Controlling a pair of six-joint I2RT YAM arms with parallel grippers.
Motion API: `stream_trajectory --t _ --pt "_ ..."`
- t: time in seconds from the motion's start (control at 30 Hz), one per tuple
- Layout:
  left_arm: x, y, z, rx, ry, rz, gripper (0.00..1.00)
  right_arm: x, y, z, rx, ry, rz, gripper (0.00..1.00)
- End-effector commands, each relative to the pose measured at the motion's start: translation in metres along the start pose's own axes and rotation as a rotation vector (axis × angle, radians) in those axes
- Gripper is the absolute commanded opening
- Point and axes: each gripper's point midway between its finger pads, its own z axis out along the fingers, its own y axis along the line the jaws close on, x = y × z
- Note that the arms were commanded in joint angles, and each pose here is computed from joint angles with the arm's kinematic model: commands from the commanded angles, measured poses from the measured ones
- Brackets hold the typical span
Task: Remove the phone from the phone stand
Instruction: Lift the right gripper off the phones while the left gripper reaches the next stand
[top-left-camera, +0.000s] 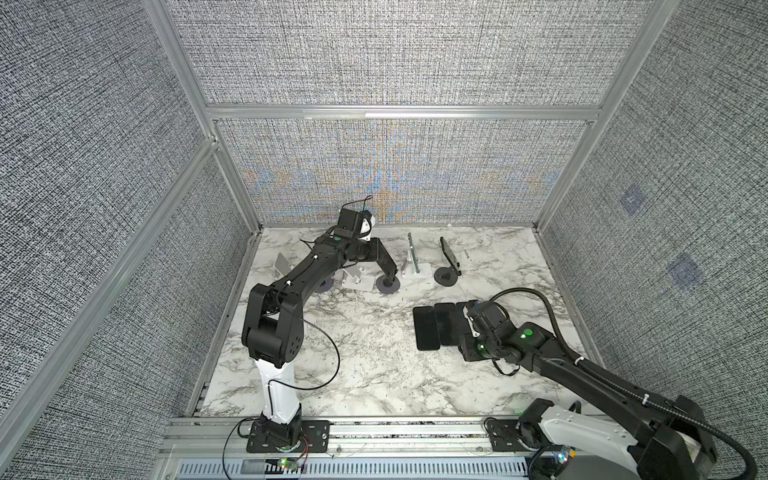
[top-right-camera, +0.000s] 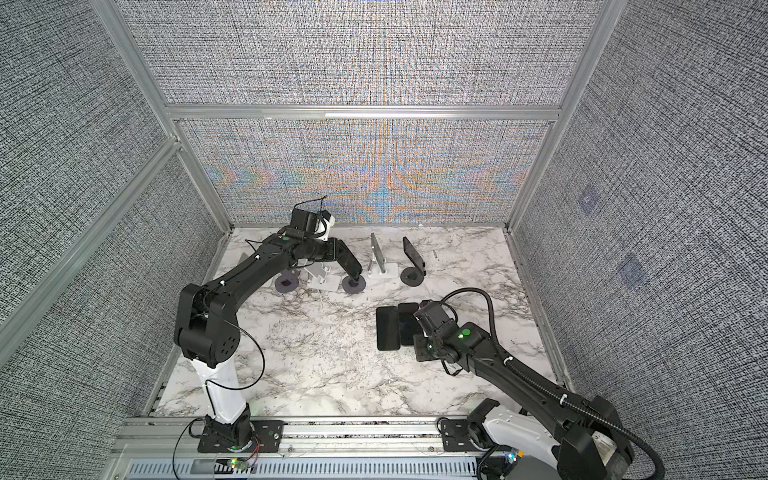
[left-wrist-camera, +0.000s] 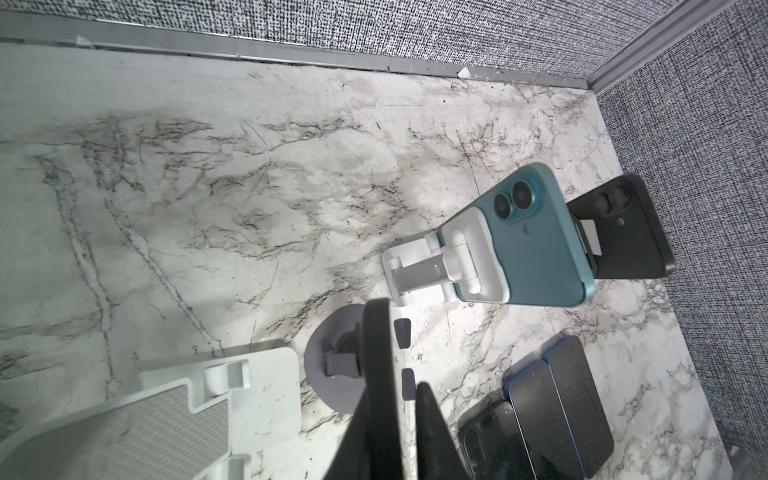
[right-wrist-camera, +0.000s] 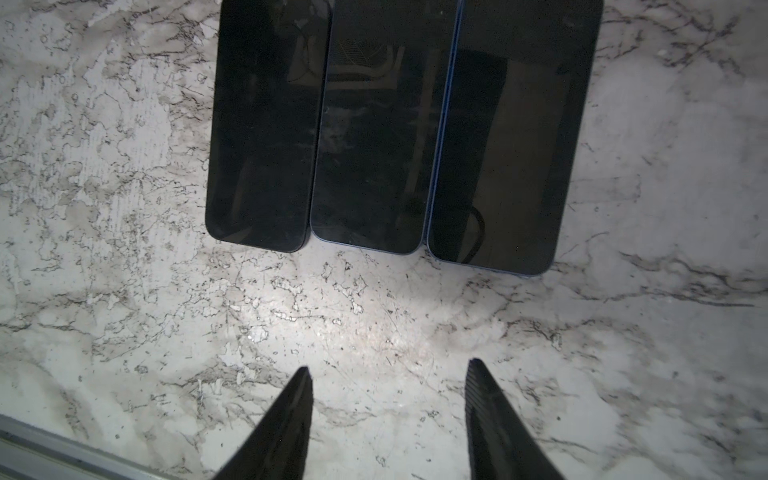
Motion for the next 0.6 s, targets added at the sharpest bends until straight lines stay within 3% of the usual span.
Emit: stream_trajectory --t 0.0,0.57 --pt "0.003 0.005 0.001 -0.028 0.014 0.002 0.09 0.003 -0.006 -0.002 0.019 0.007 -0.002 0.50" --pt "-0.021 -0.015 -0.027 -0.003 -0.020 0.064 0.00 -0.004 -0.006 -0.020 0.018 -0.006 -0.013 0.51"
